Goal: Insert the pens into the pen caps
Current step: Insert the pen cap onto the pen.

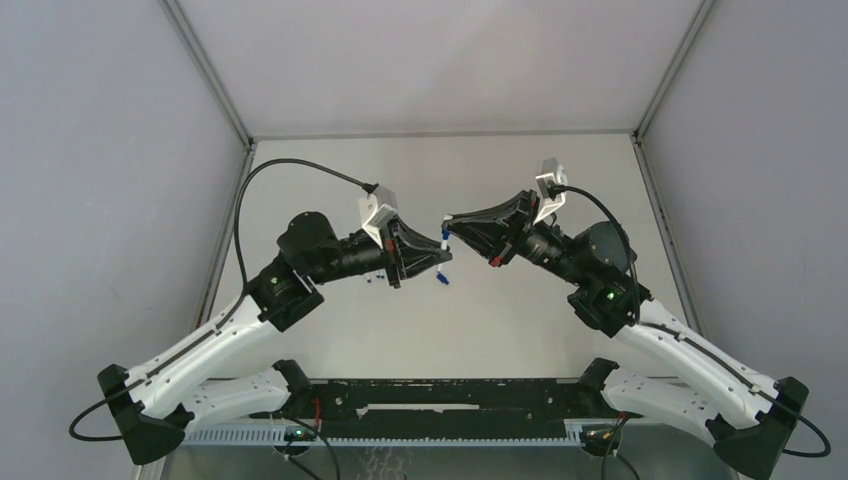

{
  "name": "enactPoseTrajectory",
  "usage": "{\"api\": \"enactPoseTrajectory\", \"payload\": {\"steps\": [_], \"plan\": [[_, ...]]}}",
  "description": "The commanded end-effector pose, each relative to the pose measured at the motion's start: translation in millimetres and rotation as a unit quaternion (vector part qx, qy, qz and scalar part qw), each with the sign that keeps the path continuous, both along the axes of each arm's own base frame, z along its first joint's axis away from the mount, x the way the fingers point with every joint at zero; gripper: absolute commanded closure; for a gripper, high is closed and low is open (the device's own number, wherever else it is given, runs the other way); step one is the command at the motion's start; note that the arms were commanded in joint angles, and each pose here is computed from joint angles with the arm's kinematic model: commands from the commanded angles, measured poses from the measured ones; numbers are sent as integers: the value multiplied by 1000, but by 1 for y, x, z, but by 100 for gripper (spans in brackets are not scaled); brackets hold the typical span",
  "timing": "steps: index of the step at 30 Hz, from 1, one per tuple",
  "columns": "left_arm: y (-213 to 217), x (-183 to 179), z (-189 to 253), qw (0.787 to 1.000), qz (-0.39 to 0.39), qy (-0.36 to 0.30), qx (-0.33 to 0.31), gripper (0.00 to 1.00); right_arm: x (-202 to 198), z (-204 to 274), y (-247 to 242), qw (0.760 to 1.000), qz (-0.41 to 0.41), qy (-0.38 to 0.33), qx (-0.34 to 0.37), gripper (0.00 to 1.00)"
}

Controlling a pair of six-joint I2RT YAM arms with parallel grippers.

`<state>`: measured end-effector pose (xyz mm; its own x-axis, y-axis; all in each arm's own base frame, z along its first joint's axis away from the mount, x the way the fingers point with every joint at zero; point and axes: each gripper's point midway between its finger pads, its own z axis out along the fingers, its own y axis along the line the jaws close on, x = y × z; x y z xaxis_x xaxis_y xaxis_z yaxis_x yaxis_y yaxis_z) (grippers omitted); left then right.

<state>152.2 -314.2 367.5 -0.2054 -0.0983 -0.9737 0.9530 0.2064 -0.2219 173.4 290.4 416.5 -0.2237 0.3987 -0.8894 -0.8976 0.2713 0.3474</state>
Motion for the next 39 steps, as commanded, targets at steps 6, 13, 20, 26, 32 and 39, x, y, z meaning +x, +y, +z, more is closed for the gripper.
{"api": "enactPoseTrajectory", "payload": {"steps": [6, 13, 20, 26, 32, 39], "plan": [[15, 8, 46, 996, 53, -31, -62, 100, -10, -13, 9, 999, 23, 2, -28, 100], [29, 9, 71, 990, 86, -37, -105, 100, -12, -30, 17, 998, 24, 8, -58, 100], [50, 5, 112, 979, 114, -63, -155, 100, -20, -36, 24, 997, 27, 10, -68, 100], [58, 3, 139, 973, 123, -86, -178, 100, -30, -46, 34, 996, 34, 18, -85, 100], [67, 9, 153, 966, 154, -102, -179, 100, -42, -70, 41, 990, 46, 30, -126, 100], [81, 17, 171, 955, 192, -136, -178, 100, -50, -93, 40, 987, 55, 49, -146, 100]]}}
